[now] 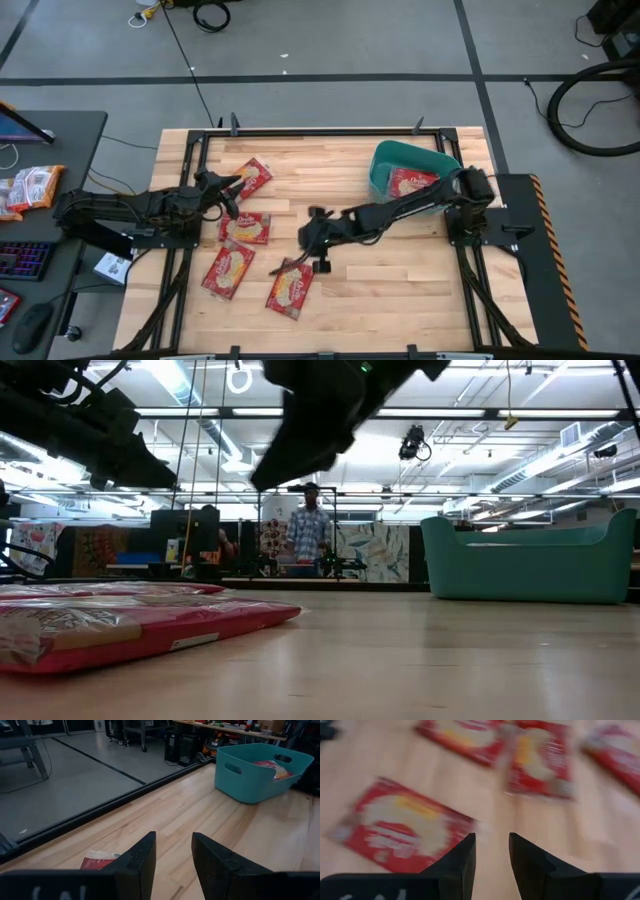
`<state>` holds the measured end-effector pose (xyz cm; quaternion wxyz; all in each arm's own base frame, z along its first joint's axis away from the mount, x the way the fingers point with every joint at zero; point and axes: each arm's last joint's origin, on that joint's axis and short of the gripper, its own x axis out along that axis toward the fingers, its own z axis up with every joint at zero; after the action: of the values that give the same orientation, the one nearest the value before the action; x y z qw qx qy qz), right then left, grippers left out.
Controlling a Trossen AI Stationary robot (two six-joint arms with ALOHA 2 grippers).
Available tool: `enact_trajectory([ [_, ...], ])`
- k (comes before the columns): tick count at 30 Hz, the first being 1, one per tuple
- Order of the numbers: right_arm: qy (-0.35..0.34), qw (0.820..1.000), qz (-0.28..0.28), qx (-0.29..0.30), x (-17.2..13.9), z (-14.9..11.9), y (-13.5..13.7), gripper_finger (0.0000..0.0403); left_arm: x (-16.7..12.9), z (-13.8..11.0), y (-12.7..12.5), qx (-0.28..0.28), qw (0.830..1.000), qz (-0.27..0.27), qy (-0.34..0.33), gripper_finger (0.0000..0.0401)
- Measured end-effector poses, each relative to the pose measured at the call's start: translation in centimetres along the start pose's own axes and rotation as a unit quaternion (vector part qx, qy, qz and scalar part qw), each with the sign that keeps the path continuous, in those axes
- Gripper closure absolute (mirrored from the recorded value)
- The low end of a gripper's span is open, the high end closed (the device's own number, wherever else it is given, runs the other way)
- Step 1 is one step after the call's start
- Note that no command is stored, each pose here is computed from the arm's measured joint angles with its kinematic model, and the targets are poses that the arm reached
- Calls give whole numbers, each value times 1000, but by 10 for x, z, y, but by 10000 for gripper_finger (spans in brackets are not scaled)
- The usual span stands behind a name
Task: Sort popcorn bags into baskets
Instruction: Put the red popcorn bag into the green container
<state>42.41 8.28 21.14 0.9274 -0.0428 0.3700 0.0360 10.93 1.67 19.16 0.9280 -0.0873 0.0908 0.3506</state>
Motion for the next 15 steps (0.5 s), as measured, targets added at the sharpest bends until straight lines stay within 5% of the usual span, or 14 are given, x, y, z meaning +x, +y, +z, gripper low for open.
enact_trajectory([
  [7,18,992,112,-46,45,0,37,281,0,0,0,1,1000,0,0,271],
  [15,69,984,156,-42,81,-21,52,281,0,0,0,1,1000,0,0,271],
])
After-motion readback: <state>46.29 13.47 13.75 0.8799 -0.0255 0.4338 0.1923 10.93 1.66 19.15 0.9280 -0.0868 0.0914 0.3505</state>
